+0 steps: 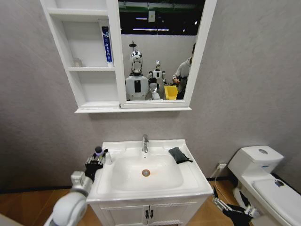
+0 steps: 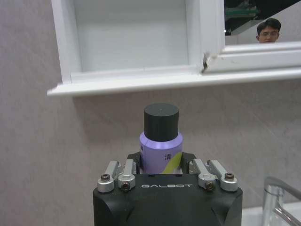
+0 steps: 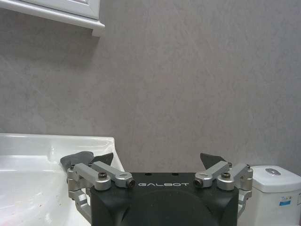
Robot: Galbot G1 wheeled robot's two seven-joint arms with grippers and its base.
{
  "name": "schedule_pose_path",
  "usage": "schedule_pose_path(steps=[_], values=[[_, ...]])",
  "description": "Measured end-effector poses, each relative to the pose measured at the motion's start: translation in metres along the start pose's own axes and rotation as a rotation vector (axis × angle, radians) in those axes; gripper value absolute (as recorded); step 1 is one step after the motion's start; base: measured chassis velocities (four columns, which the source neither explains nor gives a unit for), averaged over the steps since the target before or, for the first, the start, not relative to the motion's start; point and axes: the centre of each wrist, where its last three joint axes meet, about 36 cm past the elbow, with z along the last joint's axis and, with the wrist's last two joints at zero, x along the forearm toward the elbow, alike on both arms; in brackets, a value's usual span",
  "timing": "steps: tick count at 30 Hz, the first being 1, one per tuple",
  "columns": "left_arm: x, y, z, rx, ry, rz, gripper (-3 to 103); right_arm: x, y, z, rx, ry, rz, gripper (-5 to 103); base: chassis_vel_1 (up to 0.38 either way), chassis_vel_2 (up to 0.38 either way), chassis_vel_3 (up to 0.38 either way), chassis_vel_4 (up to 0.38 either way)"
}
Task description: Move facial cleanser and shampoo from washbasin to cabinet, then wipe washbasin with towel.
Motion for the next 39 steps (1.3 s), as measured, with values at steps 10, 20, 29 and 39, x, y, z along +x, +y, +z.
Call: schedule_pose_path(steps=[10, 20, 29, 39], values=[[-0.088, 0.067, -0.125, -0.065, -0.035, -0.086, 43, 0.0, 0.0, 0.0, 0.0, 0.0, 0.0, 100, 0.0, 0.0, 0.0, 0.0], [-0.135, 0.072, -0.203, 0.02, 0.012, -0.089, 43, 0.0, 0.0, 0.0, 0.0, 0.0, 0.0, 100, 0.0, 0.0, 0.0, 0.0], [-0.184, 0.076, -0.23, 0.086, 0.09, -0.141, 43, 0.0, 0.0, 0.0, 0.0, 0.0, 0.0, 100, 0.0, 0.0, 0.0, 0.0], [-0.213, 0.075, -0.243, 0.046, 0.089, -0.144, 43, 0.0, 0.0, 0.0, 0.0, 0.0, 0.0, 100, 0.0, 0.0, 0.0, 0.0]])
